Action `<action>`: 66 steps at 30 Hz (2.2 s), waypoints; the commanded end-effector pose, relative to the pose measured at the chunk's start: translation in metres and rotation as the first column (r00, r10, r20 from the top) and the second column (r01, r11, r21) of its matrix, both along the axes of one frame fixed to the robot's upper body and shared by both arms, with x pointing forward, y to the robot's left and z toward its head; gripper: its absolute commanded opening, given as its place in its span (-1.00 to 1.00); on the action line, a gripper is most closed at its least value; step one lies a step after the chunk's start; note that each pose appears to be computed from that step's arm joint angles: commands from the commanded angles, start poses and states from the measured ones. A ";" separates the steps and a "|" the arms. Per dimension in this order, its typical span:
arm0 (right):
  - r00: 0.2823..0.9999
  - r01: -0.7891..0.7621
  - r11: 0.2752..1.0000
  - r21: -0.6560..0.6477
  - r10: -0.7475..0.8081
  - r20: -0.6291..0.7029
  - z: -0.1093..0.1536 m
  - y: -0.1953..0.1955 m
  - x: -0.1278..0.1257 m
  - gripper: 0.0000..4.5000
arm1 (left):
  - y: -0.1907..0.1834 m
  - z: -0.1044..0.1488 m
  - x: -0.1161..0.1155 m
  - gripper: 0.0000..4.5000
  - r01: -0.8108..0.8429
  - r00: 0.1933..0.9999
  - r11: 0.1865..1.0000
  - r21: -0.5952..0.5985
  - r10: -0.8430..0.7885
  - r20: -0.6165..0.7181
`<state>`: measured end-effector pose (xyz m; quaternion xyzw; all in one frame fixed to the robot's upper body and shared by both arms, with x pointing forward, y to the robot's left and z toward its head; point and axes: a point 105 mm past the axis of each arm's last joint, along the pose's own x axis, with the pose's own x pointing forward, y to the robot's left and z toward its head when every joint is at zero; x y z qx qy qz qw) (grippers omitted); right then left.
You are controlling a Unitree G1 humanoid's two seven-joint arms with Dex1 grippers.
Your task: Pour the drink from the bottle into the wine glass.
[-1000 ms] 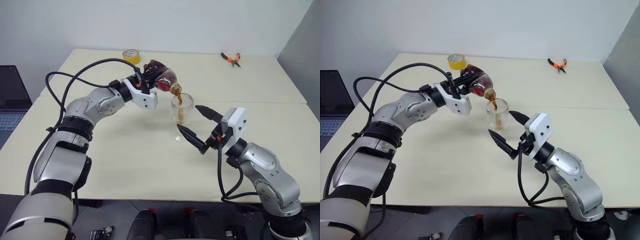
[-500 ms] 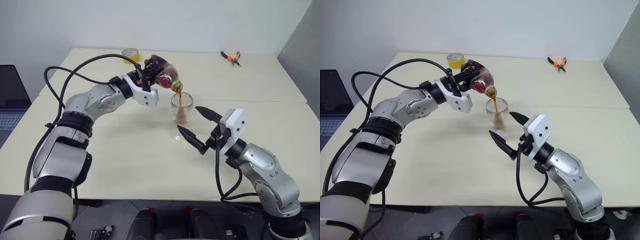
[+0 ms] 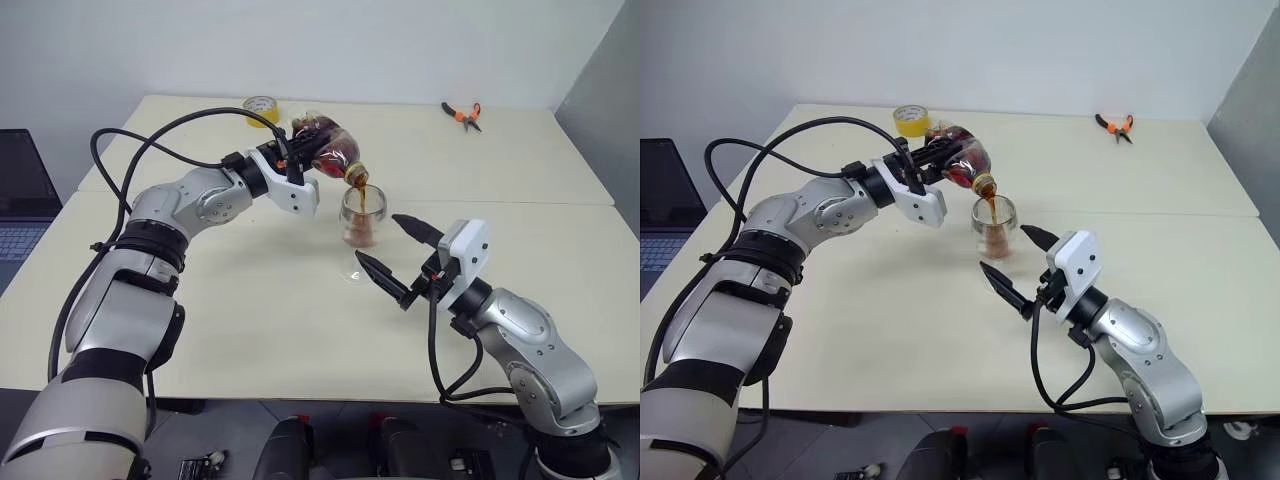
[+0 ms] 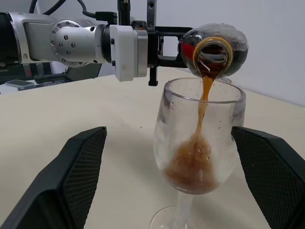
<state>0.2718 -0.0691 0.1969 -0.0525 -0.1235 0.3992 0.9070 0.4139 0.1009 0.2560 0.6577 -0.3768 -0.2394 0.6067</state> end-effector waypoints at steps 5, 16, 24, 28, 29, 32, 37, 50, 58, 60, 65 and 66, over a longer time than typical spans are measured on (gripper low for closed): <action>0.999 -0.010 1.000 0.023 0.009 0.044 0.008 0.001 -0.005 1.00 | -0.003 0.030 -0.003 -0.77 0.021 0.996 0.999 -0.026 -0.018 0.088; 0.999 -0.017 1.000 0.019 0.017 0.041 0.007 0.000 -0.005 1.00 | -0.001 0.033 -0.003 -0.77 0.017 0.995 1.000 -0.024 -0.014 0.096; 0.999 -0.020 1.000 0.016 0.019 0.041 0.008 0.000 -0.006 1.00 | 0.000 0.035 -0.003 -0.77 0.014 0.995 1.000 -0.023 -0.011 0.101; 0.999 -0.020 1.000 0.016 0.020 0.041 0.008 0.000 -0.006 1.00 | 0.000 0.035 -0.003 -0.77 0.014 0.995 1.000 -0.025 -0.012 0.098; 0.999 -0.020 1.000 0.016 0.020 0.041 0.008 0.000 -0.006 1.00 | 0.000 0.034 -0.003 -0.77 0.015 0.995 1.000 -0.025 -0.013 0.098; 0.999 -0.021 1.000 0.016 0.021 0.040 0.008 0.000 -0.006 1.00 | -0.001 0.034 -0.003 -0.77 0.017 0.995 1.000 -0.025 -0.015 0.097; 0.999 -0.023 1.000 0.015 0.022 0.041 0.009 0.000 -0.006 1.00 | -0.001 0.032 -0.004 -0.77 0.021 0.996 0.999 -0.028 -0.018 0.090; 0.999 -0.025 0.999 0.020 0.024 0.042 0.010 0.001 -0.007 1.00 | -0.001 0.027 -0.004 -0.77 0.025 0.997 0.999 -0.039 -0.022 0.067; 0.999 -0.023 0.999 0.028 0.021 0.047 0.011 0.001 -0.006 1.00 | -0.007 0.019 -0.009 -0.77 0.056 0.998 0.995 -0.087 -0.056 0.008; 0.998 -0.026 0.999 0.032 0.025 0.051 0.012 0.002 -0.006 1.00 | -0.007 0.015 -0.010 -0.77 0.061 0.998 0.992 -0.109 -0.063 -0.013; 0.998 -0.037 0.999 0.035 0.034 0.060 0.013 0.003 -0.006 1.00 | -0.004 0.015 -0.011 -0.77 0.050 0.996 0.983 -0.179 -0.061 -0.057; 0.997 -0.040 0.999 0.033 0.038 0.064 0.014 0.004 -0.006 1.00 | -0.004 0.016 -0.012 -0.77 0.051 0.996 0.981 -0.187 -0.063 -0.061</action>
